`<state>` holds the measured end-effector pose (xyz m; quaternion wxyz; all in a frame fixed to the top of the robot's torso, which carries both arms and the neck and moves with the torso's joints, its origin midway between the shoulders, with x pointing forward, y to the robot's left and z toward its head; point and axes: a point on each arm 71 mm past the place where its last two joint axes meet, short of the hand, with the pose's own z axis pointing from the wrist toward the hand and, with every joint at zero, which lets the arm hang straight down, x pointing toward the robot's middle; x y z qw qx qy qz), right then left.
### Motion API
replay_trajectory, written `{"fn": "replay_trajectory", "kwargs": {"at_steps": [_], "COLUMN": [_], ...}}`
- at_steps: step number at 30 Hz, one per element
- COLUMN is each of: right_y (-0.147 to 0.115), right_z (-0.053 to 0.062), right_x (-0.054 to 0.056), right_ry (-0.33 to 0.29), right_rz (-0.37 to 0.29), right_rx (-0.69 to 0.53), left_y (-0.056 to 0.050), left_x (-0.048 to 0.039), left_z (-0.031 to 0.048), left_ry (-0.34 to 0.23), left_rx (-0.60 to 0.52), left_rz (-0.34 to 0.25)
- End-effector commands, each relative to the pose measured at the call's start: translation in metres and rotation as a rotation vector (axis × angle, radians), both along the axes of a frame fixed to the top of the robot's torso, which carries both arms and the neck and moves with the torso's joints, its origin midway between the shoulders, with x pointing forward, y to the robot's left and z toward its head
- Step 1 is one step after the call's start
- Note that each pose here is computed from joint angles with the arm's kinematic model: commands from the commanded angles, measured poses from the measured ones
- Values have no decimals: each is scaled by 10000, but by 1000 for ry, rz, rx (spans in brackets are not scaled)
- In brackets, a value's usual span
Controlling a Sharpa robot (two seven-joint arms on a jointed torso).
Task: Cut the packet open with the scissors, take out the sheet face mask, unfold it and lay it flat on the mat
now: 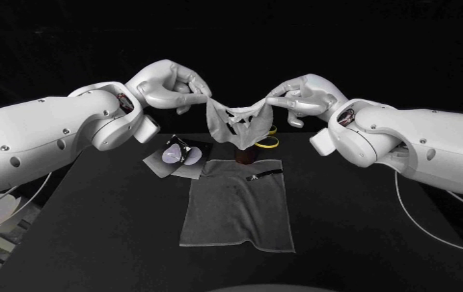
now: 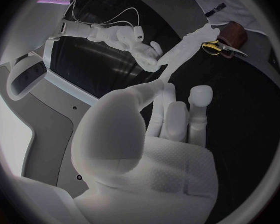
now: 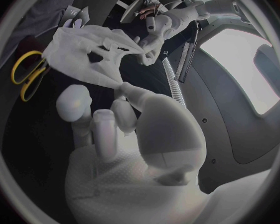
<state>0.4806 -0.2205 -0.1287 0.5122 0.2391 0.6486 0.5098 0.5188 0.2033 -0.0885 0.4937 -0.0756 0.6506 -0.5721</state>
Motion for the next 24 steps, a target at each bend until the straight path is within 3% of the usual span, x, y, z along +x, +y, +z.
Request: {"fn": "replay_trajectory", "kwargs": {"at_steps": [1,4,17,24], "right_y": [18,-56,-103,-123], "right_z": [70,127,28,18], "right_x": [-25,-5,-156,-163], "right_ry": [-24,-31,4,2], "right_rz": [12,2,45,45], "right_rx": [31,21,-8,-14], "left_y": [52,25,114,110], "left_x": [6,-39,-174,-237], "left_z": [20,-65,-143,-268], "left_ry": [-5,29,37,52], "left_rx": [-23,29,32,42], "left_rz": [22,-14,-26,-39]}}
